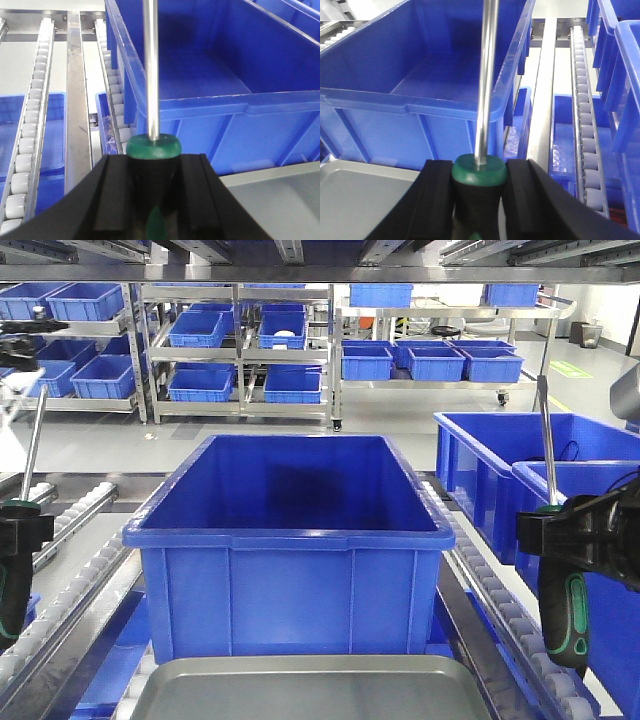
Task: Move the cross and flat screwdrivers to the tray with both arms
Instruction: 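Lower both held screwdrivers toward the grey metal tray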
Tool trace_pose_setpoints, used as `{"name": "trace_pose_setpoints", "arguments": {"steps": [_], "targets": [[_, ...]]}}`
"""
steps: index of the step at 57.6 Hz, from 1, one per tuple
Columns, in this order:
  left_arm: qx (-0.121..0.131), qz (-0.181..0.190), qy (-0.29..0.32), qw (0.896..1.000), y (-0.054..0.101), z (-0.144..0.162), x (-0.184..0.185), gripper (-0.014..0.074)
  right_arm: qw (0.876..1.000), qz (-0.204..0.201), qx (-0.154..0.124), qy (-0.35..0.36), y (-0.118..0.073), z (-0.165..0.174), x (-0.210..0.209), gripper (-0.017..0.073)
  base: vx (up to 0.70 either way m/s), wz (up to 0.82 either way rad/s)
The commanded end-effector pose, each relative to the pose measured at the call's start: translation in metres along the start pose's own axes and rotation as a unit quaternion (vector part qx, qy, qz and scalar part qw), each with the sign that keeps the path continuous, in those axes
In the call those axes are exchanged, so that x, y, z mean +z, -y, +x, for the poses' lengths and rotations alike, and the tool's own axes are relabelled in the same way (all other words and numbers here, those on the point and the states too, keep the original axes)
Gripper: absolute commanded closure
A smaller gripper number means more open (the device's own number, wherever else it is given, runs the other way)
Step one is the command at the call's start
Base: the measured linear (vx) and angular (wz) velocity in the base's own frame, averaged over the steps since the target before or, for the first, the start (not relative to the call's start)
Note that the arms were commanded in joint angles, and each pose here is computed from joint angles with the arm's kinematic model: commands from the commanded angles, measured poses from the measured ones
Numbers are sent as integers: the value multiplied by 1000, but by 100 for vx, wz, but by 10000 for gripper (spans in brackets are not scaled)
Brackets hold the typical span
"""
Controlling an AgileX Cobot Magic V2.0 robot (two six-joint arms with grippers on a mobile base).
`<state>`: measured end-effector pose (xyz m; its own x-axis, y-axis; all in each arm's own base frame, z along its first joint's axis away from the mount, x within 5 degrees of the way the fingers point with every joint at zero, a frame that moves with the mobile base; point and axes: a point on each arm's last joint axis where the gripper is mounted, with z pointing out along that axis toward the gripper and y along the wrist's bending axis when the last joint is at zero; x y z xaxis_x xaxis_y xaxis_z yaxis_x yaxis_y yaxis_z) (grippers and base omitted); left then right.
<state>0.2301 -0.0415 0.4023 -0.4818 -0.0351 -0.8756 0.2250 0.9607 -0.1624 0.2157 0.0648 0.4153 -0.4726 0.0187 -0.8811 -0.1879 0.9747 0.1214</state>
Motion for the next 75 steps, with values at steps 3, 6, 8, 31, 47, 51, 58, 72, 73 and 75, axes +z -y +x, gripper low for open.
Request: {"name": "trace_pose_setpoints", "arguments": {"steps": [3, 6, 8, 31, 47, 51, 58, 72, 73, 75], "targets": [[-4, 5, 73, 997, 5, -20, -16, 594, 997, -10, -4, 71, -2, -19, -13, 568, 0, 0], [-4, 5, 73, 997, 5, -20, -16, 594, 997, -10, -4, 71, -2, -19, -13, 568, 0, 0], [-4, 5, 73, 997, 5, -20, -16, 594, 997, -10, -4, 71, -2, -19, -13, 568, 0, 0], [-91, 74, 33, 993, 17, -14, -3, 594, 997, -53, 24, 43, -12, -14, -6, 568, 0, 0], [-115, 187, -151, 964, 60, 24, 64, 594, 983, -148, 22, -102, -53, 16, 47, 566, 0, 0], [-117, 191, -183, 957, 64, 32, 77, 594, 978, -152, 35, -140, -56, 25, 61, 564, 0, 0], [-129, 197, -227, 945, 67, 44, 94, 593, 965, -148, 42, -213, -60, 43, 85, 561, 0, 0], [-140, 191, -262, 936, 65, 57, 115, 576, 949, -136, 50, -279, -62, 66, 122, 505, 0, 0], [-140, 190, -263, 935, 65, 57, 115, 573, 948, -135, 50, -283, -62, 67, 123, 498, 0, 0], [-140, 190, -264, 935, 65, 58, 116, 561, 946, -134, 52, -291, -62, 70, 126, 472, 0, 0]]}}
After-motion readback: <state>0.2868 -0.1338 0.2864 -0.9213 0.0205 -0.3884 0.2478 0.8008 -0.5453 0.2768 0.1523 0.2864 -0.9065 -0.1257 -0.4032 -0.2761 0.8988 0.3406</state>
